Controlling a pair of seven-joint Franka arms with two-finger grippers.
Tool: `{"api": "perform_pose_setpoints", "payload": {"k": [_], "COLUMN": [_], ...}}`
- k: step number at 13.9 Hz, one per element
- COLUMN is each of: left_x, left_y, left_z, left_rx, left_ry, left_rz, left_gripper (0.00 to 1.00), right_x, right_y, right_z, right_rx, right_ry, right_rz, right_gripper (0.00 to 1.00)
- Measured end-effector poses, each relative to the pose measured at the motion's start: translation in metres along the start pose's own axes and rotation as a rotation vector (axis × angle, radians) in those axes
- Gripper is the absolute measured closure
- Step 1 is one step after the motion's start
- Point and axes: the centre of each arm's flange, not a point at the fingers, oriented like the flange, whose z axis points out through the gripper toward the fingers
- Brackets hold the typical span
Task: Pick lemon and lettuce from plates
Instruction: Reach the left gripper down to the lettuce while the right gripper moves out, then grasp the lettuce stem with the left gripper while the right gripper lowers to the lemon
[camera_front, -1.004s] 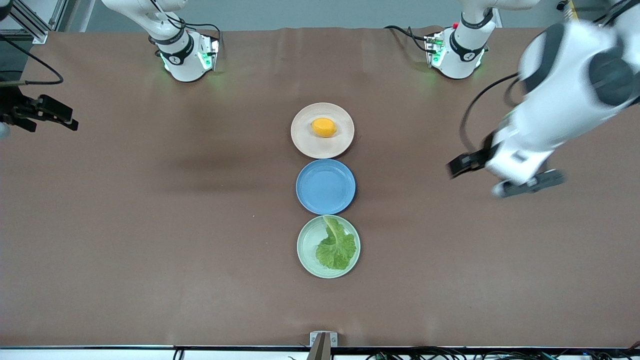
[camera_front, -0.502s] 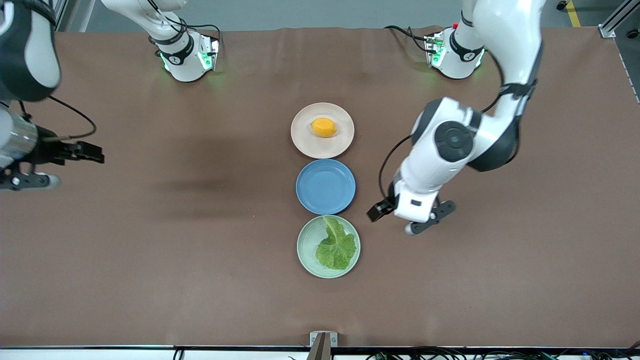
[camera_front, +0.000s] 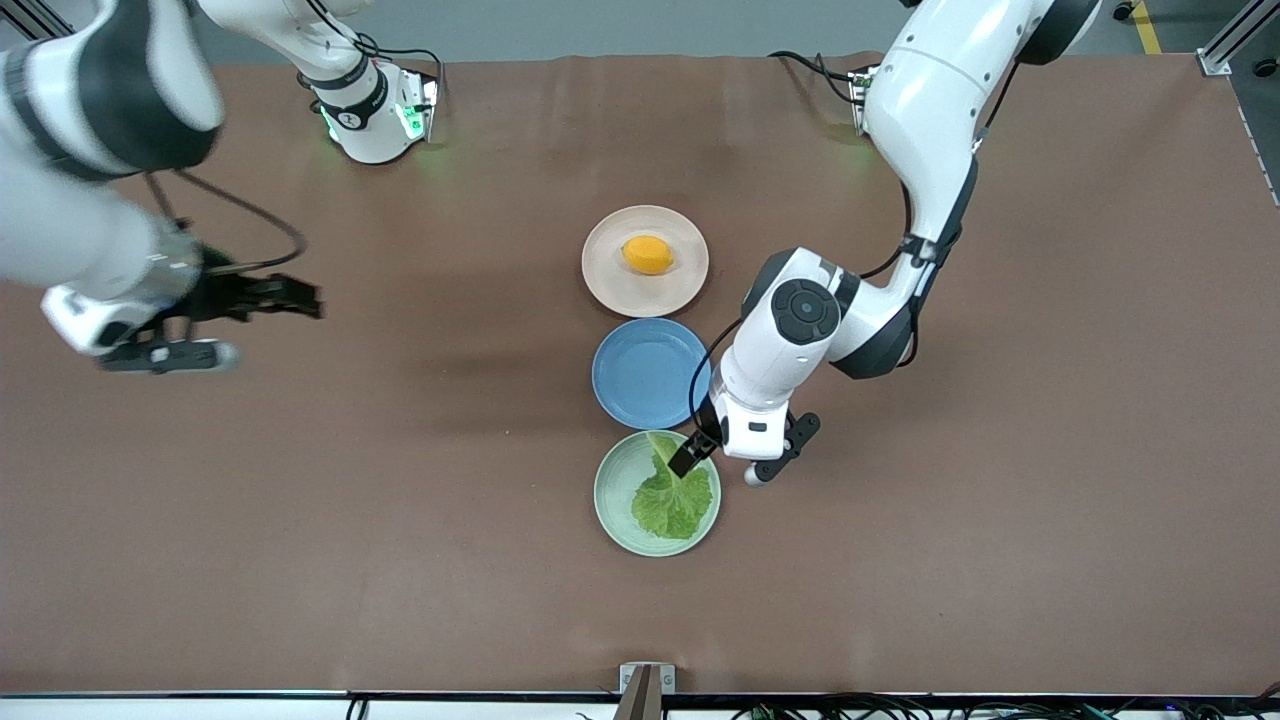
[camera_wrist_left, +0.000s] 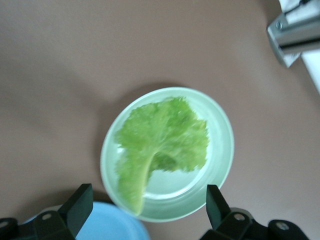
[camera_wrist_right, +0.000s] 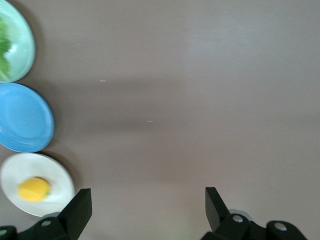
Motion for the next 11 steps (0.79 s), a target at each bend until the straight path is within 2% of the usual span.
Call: {"api": "perform_pose_setpoints", "payload": {"k": [2,5,8,11], "left_x": [0.001,0.001,-0.002,-0.011], "left_y": [-0.003,-0.012,-0.021,-0.027], "left_z": [0.018,0.046,0.068,0.081], "left_rx": [-0.052,-0.085,-0.088,-0.070], "left_ry": [0.007,0.010,0.008,0.002], "left_rz": [-0.110,-0.186,-0.200,-0.192], "left_gripper": [0.00,0.00,0.00,0.00], "right_x": [-0.027,-0.075,-0.121,-0.156], "right_y": [-0.080,-0.183,-0.262,-0.312], "right_z": [0.007,0.031,0.070,0.114], "right_rx": [-0.011,-0.007,0.043,0.050], "right_ry": [0.018,0.056,0.118,0.125], "right_rz": [0.032,0.068,0.130,0.123], "right_gripper": [0.00,0.00,0.00,0.00]}}
